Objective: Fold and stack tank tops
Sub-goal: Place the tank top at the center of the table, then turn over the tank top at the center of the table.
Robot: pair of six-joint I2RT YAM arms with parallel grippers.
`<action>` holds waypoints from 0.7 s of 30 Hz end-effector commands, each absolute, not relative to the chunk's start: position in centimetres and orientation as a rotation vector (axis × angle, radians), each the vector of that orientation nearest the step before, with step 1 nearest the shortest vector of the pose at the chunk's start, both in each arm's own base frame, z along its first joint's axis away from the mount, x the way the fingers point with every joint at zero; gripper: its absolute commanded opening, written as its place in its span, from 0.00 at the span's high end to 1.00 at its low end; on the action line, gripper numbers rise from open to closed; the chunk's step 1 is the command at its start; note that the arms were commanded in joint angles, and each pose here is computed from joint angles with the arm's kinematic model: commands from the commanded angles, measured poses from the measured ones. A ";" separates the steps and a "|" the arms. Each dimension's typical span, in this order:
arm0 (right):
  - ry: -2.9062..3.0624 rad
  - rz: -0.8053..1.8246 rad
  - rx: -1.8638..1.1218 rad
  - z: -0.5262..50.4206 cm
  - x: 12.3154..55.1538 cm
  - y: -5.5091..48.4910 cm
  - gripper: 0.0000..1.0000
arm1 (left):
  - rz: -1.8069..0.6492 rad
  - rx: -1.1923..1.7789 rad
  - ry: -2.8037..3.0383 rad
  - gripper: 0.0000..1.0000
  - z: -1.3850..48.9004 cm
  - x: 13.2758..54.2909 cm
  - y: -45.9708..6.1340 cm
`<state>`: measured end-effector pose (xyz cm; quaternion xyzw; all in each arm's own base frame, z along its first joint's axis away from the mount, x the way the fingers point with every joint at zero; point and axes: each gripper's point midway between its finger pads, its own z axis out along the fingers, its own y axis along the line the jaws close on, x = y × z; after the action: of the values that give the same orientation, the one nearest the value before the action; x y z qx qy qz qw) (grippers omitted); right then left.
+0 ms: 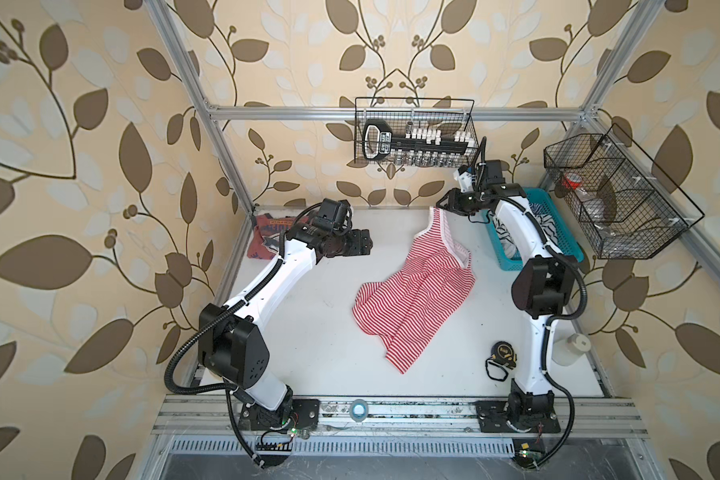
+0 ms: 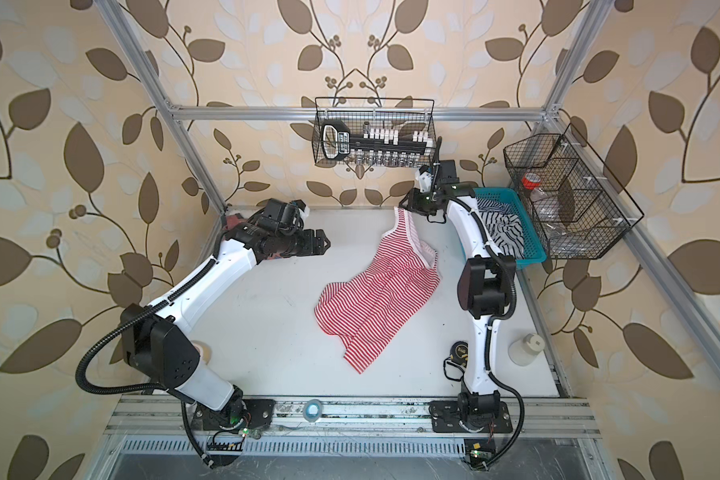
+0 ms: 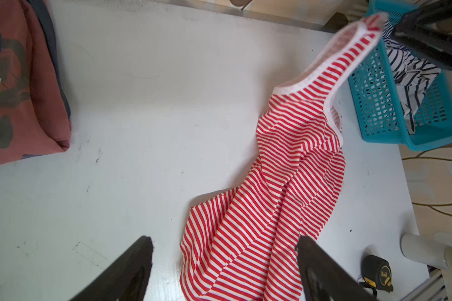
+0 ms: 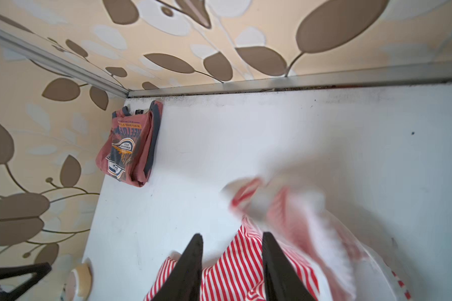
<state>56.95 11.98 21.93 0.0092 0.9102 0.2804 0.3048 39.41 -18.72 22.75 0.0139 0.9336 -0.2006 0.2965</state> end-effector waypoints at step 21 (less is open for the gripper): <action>2.597 0.577 -0.715 15.6 34.8 34.7 0.55 | -0.289 -0.680 2.331 0.23 22.1 33.5 -5.4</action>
<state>35.17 32.56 17.88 -0.2432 0.9201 0.2142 0.2199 34.10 -7.73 19.78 -0.2013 0.9288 -0.1110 0.2908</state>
